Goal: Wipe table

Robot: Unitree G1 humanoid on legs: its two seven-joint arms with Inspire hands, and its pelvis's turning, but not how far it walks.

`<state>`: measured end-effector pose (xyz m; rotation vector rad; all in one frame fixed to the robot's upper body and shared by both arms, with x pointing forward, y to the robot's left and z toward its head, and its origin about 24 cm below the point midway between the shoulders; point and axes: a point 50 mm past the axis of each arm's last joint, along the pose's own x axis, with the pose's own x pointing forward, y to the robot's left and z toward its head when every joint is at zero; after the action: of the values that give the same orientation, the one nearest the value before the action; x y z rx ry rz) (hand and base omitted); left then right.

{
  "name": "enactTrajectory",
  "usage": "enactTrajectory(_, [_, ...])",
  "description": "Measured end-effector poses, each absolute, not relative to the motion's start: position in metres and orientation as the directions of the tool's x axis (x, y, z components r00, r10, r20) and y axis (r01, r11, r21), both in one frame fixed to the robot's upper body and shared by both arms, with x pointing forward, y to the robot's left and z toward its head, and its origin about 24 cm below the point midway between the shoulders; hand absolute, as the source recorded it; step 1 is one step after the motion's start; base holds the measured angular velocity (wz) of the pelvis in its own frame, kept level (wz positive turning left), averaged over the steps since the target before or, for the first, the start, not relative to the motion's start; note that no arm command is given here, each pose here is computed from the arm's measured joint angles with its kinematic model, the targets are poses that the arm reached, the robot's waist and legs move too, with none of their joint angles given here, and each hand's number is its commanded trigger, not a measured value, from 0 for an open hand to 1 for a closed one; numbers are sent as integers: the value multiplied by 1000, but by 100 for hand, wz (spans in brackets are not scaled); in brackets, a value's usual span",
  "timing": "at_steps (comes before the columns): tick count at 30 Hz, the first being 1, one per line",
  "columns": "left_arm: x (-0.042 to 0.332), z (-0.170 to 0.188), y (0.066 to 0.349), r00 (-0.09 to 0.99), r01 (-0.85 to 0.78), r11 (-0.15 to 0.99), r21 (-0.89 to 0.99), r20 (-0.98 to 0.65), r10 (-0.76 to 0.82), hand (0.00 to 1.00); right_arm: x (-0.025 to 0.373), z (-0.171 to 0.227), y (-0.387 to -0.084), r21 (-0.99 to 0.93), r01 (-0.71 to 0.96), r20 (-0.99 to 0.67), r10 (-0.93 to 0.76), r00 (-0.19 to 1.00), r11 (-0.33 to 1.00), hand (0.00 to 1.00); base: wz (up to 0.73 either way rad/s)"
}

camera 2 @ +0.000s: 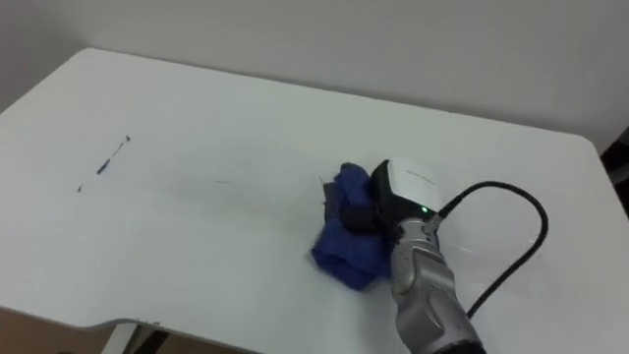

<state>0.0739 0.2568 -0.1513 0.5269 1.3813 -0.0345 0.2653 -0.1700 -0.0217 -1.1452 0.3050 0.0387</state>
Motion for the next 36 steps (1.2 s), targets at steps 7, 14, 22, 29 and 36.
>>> enactTrajectory(7, [58, -153, 259, 167, 337, 882, 328, -943, 287, 0, 256, -33, -190, -896, -165, -240, -136, 961, 413, 0, 11])
enactTrajectory(14, [78, -147, 257, 265, 330, 877, 349, -926, 269, 0, 254, -35, -190, -902, -162, -222, -109, 969, 400, 0, 2])
enactTrajectory(22, [103, -143, 253, 344, 287, 894, 344, -908, 239, 0, 253, -35, -188, -894, -164, -215, -78, 973, 417, 0, 0])
enactTrajectory(29, [106, -143, 252, 351, 286, 895, 343, -907, 235, 0, 253, -32, -196, -894, -141, -205, -109, 973, 424, 0, 0])
enactTrajectory(36, [96, -144, 255, 330, 277, 899, 340, -912, 243, 0, 249, -32, -218, -897, -108, -203, -184, 962, 429, 0, 0])
